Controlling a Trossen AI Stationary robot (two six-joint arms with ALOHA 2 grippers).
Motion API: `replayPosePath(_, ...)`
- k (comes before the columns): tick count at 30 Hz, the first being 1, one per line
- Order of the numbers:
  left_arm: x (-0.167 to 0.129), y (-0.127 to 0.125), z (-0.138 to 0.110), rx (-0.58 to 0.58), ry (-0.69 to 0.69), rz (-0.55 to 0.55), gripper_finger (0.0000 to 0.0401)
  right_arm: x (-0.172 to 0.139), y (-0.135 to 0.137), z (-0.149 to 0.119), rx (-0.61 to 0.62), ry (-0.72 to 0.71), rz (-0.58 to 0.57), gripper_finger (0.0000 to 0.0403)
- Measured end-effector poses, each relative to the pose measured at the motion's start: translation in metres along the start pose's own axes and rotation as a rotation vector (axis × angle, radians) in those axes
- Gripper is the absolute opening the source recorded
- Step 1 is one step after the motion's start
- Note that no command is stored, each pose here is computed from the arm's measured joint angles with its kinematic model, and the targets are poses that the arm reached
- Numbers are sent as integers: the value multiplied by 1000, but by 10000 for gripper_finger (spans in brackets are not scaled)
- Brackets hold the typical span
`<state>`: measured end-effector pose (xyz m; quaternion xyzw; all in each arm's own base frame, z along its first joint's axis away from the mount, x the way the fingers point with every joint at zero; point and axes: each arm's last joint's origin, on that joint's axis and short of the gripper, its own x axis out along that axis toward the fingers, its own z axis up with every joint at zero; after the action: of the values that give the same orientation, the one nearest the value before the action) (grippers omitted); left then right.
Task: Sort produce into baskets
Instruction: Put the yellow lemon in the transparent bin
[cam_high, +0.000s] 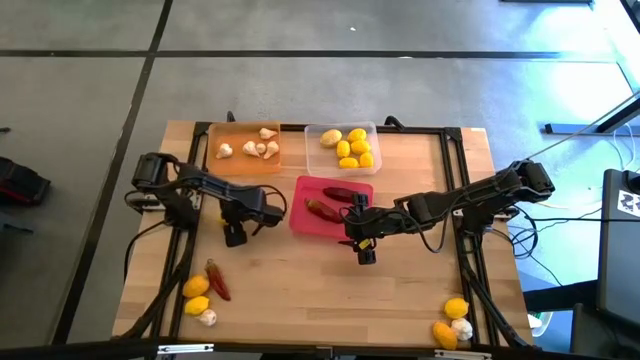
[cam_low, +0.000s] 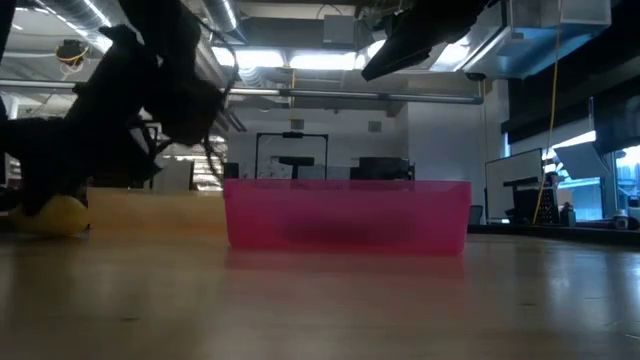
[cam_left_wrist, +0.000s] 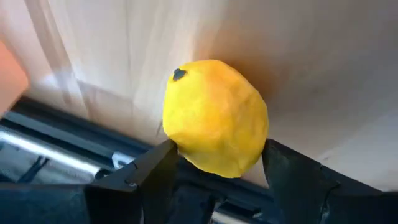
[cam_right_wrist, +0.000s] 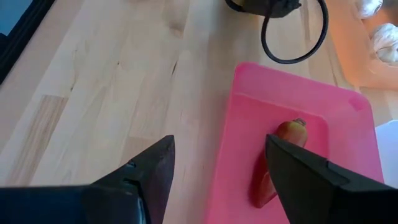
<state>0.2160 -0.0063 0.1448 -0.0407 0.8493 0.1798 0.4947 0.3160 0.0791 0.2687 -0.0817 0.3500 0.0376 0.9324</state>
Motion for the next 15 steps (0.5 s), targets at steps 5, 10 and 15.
replayPosePath(5, -14, -7, -5, 6, -105, -22, 228, 0, 0, 0, 1, -2, 0, 241)
replayPosePath(10, -20, -8, -14, 17, -133, -19, 228, 0, 0, 0, 4, 0, 0, 241)
replayPosePath(15, -23, -9, -13, 6, -199, -27, 228, 0, 0, 0, 4, 1, 0, 241)
